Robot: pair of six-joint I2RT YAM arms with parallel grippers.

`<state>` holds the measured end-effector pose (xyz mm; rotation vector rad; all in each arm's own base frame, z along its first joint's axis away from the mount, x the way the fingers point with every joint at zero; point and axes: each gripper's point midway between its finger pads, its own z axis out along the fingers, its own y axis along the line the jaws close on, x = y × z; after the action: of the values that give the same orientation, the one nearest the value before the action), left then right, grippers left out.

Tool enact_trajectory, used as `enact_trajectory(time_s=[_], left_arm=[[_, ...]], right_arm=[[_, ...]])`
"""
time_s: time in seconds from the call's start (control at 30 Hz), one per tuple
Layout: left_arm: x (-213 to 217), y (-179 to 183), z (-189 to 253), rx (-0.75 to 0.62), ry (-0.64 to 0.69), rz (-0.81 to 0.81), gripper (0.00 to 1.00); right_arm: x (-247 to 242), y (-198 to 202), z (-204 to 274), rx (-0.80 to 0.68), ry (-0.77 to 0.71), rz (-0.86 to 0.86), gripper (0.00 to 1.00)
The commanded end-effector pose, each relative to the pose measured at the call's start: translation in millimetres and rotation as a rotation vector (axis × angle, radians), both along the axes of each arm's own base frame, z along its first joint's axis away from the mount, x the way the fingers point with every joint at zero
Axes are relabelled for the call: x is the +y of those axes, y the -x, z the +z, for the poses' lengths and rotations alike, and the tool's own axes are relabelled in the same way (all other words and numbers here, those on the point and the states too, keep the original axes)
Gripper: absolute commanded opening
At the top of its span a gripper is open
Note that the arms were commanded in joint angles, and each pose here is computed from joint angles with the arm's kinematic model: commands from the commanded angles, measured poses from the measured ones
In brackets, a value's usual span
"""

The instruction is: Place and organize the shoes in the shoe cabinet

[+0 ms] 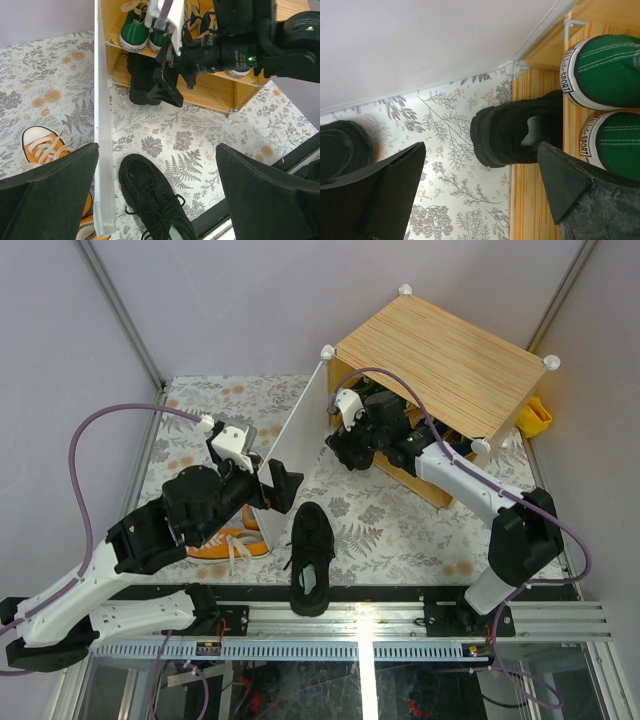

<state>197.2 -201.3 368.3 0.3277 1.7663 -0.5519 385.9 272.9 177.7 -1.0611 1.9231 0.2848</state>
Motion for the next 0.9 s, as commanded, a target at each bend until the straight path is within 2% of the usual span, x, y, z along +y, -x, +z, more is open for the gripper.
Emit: enact_trajectory(time_s=[0.0,0.13,0.33,0.47,0.57,0.77,0.87], left_arm=[[6.9,-2.2,9.5,-0.020,0.014,0.030,1.00],[12.0,-2.3,11.6,-0.028,0.017,0.046,1.00],[15.1,-3.6,19.5,-0.039,0.016,0.060,1.00],[13.6,-2.8,18.5,-0.031,0.017,0.052,1.00],[14.5,-0.7,17.2,-0.026,0.028,0.049,1.00],[17.8,3.9,16.2,-0.017,0.061,0.045,1.00],[20.0,7.0,18.4,-0.019,0.074,0.036,1.00]], right_arm=[[11.8,10.5,35.0,-0.021,-0.139,0.008,1.00],[10.8,29.3,45.4,0.029,-0.199,-0.061,1.00],[11.5,87.3,30.5,0.066,-0.171,-0.173,0.98],[12.8,128.9,16.8,0.179,-0.267,-0.194,0.95],[5.0,150.6,3.2,0.231,-0.284,-0.240,0.93],[-31.3,140.5,-45.9,0.233,-0.374,-0.609,0.89],[-41.3,125.5,-66.7,0.178,-0.439,-0.748,0.96]])
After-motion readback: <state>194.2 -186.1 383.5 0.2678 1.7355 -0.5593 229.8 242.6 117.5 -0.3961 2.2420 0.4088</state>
